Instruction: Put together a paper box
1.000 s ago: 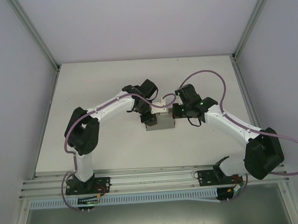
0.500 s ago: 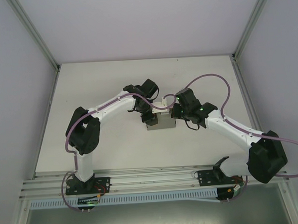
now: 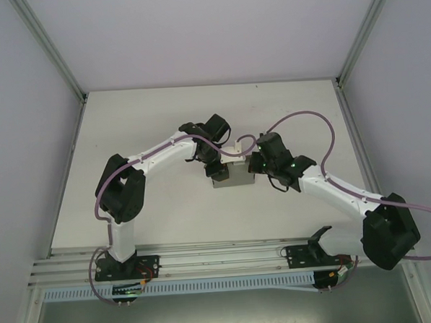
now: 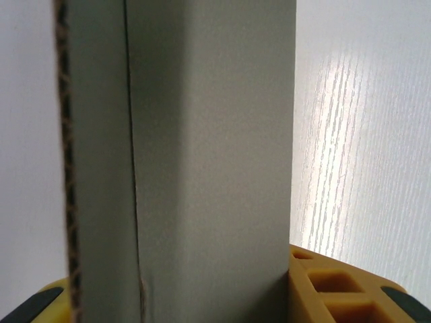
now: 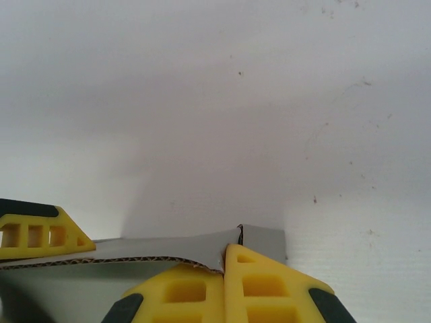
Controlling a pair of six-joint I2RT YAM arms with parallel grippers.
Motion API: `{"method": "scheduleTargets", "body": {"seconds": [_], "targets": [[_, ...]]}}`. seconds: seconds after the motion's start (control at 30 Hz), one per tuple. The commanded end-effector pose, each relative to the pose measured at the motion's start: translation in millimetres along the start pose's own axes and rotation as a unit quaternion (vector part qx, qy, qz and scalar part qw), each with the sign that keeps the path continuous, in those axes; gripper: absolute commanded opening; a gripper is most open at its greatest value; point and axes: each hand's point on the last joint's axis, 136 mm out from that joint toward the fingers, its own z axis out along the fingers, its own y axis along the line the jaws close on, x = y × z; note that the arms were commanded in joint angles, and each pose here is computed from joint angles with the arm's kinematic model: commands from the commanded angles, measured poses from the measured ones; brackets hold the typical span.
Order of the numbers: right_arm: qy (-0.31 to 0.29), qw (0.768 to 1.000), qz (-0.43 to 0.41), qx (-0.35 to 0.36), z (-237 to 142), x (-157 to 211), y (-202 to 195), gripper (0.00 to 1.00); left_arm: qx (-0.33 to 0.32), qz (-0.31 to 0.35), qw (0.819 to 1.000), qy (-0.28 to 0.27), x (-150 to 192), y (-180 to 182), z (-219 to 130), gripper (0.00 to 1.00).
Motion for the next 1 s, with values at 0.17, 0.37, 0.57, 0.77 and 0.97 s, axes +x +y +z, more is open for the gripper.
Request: {"method": "scheduleTargets", "body": {"seconds": [0.17, 0.37, 0.57, 0.77, 0.97], "targets": [[0.112, 0.984, -0.062, 0.127, 15, 94, -68, 0.00, 0.015, -0.013, 1.000, 0.009, 1, -4, 12, 0.41], [0.111, 0.982, -0.074, 0.134, 4, 101, -73, 0.00, 0.009, -0.020, 1.000, 0.013, 2, -1, 13, 0.44], [0.116, 0.990, -0.037, 0.072, 27, 115, -52, 0.00, 0.013, -0.020, 1.000, -0.010, -8, -3, 7, 0.49], [0.121, 0.992, -0.014, 0.046, 39, 111, -32, 0.00, 0.008, -0.027, 1.000, -0.009, -9, 1, 9, 0.48], [0.146, 0.983, -0.048, 0.096, 27, 123, -54, 0.00, -0.006, -0.027, 0.999, -0.020, -10, 3, 6, 0.48]]}}
